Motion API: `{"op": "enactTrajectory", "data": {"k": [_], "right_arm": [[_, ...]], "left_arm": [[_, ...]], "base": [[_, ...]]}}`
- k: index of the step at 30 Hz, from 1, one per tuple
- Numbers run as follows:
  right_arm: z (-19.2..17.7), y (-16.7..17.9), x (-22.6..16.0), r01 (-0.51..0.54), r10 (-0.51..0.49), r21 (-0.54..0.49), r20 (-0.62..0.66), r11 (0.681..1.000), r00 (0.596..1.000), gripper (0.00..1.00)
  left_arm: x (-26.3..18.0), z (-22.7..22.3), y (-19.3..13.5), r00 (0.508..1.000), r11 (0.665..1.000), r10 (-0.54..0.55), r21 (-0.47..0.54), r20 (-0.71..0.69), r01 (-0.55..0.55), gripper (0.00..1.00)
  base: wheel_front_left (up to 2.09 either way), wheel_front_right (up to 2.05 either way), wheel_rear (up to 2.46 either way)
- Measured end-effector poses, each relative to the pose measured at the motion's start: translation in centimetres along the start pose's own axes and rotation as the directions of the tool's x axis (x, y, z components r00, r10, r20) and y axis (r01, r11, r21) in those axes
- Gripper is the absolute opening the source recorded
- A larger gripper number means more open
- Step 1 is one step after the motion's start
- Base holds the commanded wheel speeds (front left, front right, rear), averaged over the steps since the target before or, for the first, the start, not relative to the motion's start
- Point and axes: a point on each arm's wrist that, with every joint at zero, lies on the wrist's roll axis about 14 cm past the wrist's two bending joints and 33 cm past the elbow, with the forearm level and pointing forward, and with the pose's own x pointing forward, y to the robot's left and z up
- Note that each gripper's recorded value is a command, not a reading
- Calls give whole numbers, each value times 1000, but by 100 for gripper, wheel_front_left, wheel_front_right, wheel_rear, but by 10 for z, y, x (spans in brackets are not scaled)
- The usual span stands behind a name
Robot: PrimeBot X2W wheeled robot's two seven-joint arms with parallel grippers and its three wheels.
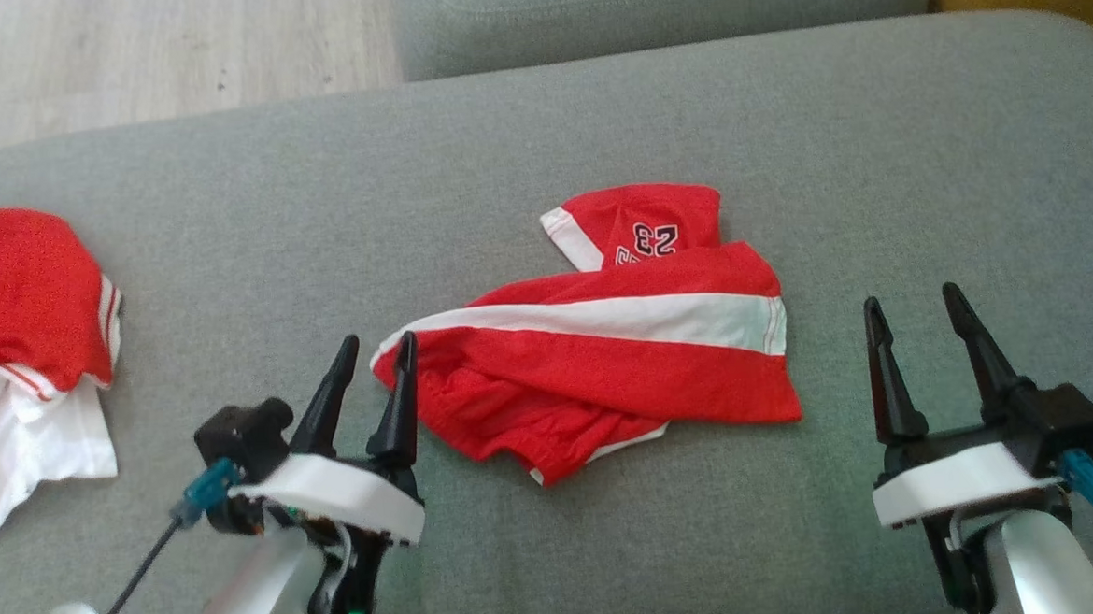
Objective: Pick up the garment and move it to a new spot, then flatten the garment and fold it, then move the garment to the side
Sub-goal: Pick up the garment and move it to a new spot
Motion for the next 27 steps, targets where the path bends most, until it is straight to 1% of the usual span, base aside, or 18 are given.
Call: {"op": "enactTrajectory", "data": {"k": [3, 7, 11, 13, 15, 20, 24, 27], "right_arm": [[3, 1, -3, -1, 1, 0, 10, 1000, 1000, 100], [3, 1, -12, 0, 0, 1, 9, 1000, 1000, 100], [9, 4, -18, -6, 6, 0, 24, 1000, 1000, 100], [12, 6, -18, -10, 10, 2, 36, 1000, 999, 100], [11, 11, -22, -24, 23, 19, 34, 1000, 999, 100], [1, 22, -31, -49, 49, 49, 4, 998, 999, 100], [-2, 28, -34, -65, 66, 65, -2, 996, 998, 100], [-6, 31, -37, -72, 73, 73, -16, 995, 997, 100]], "left_arm": [[-9, 4, -1, 1000, 1000, 5, 8, 22, -5, 100], [-30, 8, 8, 996, 997, 67, 30, 59, -69, 100], [-49, 31, 18, 979, 990, 135, 18, 152, -140, 100], [-59, 39, 25, 967, 982, 172, 41, 190, -183, 100], [-77, 35, 34, 952, 969, 227, 50, 206, -242, 100], [-106, 16, 49, 933, 944, 308, 63, 188, -325, 100], [-117, 12, 53, 921, 932, 338, 65, 194, -356, 100], [-121, 7, 52, 919, 932, 346, 49, 189, -360, 100]], "base": [[0, 0, 0], [0, 0, 0], [0, 0, 0], [0, 0, 0], [0, 0, 0], [0, 0, 0], [0, 0, 0], [0, 0, 0]]}}
